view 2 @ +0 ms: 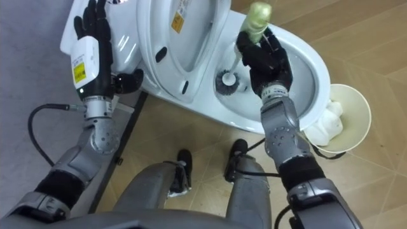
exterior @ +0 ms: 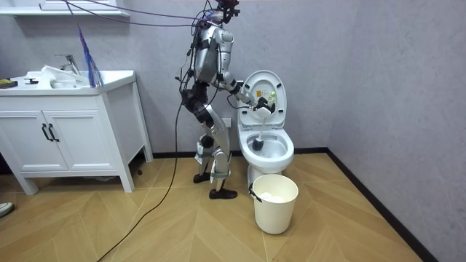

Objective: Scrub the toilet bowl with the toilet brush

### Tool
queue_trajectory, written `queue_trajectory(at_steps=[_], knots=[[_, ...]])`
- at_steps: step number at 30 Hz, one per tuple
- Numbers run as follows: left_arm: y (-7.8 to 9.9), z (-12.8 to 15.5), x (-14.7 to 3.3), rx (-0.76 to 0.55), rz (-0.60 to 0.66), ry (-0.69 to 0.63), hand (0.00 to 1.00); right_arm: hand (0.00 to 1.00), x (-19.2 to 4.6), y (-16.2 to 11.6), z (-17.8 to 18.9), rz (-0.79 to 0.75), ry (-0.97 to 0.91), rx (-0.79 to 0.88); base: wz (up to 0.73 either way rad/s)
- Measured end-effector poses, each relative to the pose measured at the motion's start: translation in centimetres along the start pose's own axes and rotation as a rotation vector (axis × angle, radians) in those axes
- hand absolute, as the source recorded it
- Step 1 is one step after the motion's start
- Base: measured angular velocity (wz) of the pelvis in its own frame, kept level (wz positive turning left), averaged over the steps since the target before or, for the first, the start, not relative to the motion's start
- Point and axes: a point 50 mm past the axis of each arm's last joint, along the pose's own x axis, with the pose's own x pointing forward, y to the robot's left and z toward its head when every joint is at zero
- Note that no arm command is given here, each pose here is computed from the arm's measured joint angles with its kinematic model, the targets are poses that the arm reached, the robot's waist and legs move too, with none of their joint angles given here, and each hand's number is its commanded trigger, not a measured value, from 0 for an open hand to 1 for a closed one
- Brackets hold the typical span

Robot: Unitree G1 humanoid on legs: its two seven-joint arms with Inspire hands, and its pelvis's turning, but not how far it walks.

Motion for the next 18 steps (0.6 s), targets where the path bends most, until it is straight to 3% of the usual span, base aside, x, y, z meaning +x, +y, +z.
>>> queue_trajectory(at_steps=[18], knots=[[-0.2,-0.3,0.7,-0.071,-0.049,0.072,0.0,1.0,-0.3,-1.4,-0.3,-0.088,-0.026,0.263,-0.02]])
